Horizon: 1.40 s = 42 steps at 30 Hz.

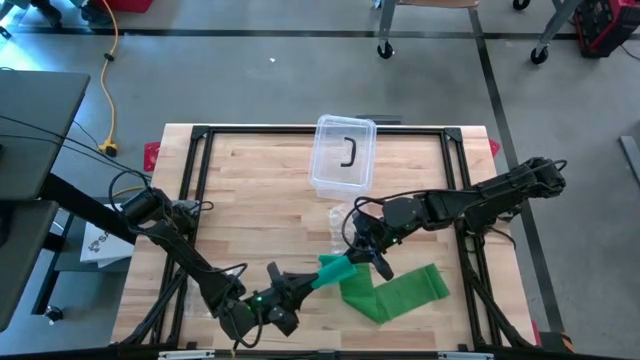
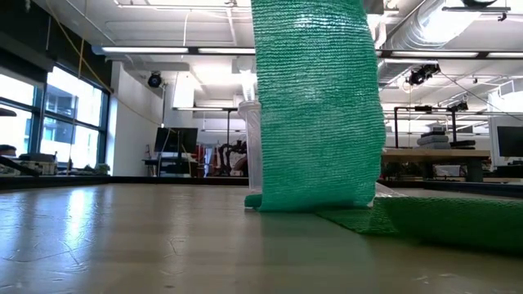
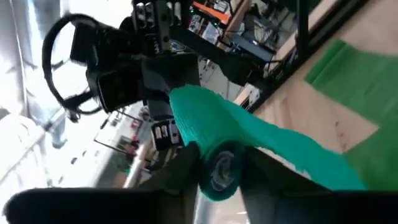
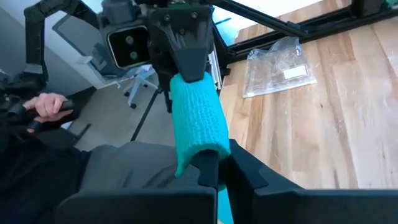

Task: Roll bandage
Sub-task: Roll the blue bandage

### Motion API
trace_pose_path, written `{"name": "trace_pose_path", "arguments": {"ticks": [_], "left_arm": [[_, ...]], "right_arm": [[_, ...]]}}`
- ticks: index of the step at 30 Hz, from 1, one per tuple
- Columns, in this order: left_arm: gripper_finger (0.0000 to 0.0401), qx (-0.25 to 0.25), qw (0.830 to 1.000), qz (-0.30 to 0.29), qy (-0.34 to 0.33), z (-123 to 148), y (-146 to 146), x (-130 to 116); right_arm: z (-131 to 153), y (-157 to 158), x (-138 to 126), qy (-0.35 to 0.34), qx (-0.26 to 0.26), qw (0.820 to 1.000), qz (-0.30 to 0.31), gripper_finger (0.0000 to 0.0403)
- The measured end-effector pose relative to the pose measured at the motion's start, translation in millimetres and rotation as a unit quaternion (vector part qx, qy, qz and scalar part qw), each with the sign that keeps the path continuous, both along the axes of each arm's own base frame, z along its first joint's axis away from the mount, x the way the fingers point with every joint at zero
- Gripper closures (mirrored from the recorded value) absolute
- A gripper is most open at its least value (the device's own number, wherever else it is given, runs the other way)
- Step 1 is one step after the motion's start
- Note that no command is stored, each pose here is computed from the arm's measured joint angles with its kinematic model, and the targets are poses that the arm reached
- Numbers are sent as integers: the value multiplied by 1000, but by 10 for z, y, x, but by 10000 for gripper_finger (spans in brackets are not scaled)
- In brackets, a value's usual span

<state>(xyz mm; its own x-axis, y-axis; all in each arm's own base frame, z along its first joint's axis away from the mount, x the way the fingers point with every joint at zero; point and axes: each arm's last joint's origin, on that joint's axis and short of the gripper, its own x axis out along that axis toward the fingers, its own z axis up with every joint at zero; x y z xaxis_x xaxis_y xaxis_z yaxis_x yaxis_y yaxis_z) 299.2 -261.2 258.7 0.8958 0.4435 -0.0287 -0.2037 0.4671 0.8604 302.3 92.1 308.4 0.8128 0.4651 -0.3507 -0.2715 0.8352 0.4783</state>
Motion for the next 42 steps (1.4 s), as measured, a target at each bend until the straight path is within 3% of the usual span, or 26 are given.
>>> {"name": "trace_pose_path", "arguments": {"ticks": [4,8,18,23,31,37,42], "left_arm": [[364,-27,999,7,-14,0,3,-1],[371,-54,998,24,-33,13,9,-7],[347,-83,995,23,-55,48,3,-9],[346,-96,993,16,-67,74,0,-7],[352,-122,988,15,-93,136,11,-3],[353,-127,987,14,-97,141,10,-3],[353,-122,987,-3,-102,185,-13,-24]], "right_arm": [[0,10,-2,-17,-33,999,4,402],[0,59,-13,-41,-85,996,-10,390],[8,222,-70,-92,-211,973,-18,262],[12,347,-125,-119,-292,949,-19,244],[28,542,-237,-149,-431,889,-39,237],[22,624,-301,-147,-486,860,-54,196],[-37,651,-354,-128,-540,831,-26,175]]}}
